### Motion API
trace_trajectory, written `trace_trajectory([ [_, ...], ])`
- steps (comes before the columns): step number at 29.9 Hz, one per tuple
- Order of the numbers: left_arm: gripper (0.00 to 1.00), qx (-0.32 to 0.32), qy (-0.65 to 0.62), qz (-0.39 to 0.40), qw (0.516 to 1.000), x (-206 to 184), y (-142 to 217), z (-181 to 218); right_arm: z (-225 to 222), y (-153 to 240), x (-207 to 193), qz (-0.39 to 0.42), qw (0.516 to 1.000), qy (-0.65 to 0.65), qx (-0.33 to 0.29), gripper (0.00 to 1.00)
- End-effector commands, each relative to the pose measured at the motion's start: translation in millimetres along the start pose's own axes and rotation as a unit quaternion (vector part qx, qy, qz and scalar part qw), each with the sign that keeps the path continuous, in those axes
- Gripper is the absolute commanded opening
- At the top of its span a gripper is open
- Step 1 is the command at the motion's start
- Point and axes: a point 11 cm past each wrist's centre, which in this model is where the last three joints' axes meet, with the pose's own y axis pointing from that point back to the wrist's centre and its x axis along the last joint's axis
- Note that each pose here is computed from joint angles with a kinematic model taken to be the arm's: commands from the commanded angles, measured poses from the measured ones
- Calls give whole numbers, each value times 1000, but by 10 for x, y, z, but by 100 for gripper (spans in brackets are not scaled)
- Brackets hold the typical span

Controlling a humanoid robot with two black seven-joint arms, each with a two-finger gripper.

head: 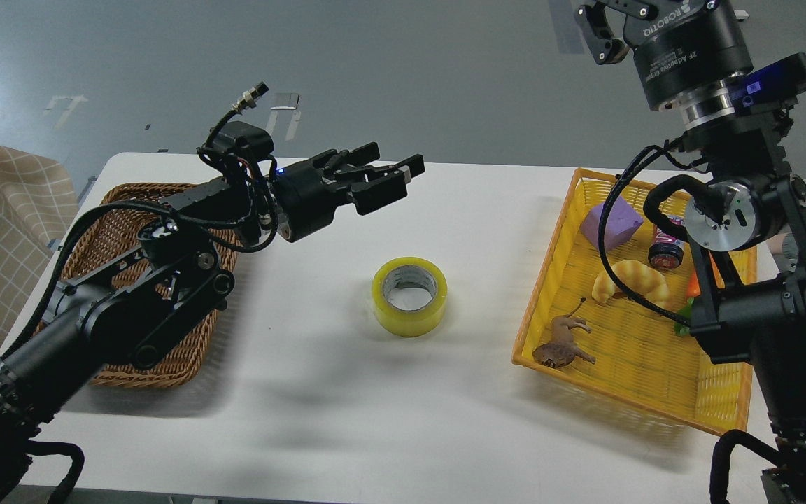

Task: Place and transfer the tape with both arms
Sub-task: 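Reach the left gripper toward the tape roll on the table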

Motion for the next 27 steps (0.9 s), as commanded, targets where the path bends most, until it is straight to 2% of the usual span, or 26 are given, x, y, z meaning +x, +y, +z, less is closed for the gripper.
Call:
trace_trajectory([
  [1,97,-3,-42,-30,999,-229,-39,-88,-11,-6,-7,-1,1000,0,2,100],
  [5,97,-11,-109,-63,992,-468,-80,-233,-55,-1,-16,-5,1000,4,5,100],
  [14,97,-3,-158,-116,981,-741,-82,-467,-71,11,-15,-5,1000,5,8,100],
  [18,97,-9,-169,-144,975,-985,-7,-564,-72,9,-22,-6,1000,5,8,100],
  [21,93,1,-175,-145,974,-1037,-1,-637,-93,4,-37,-8,1000,6,11,100],
  [27,92,-7,-174,-141,975,-1100,-70,-568,-77,9,-30,-7,1000,6,8,100],
])
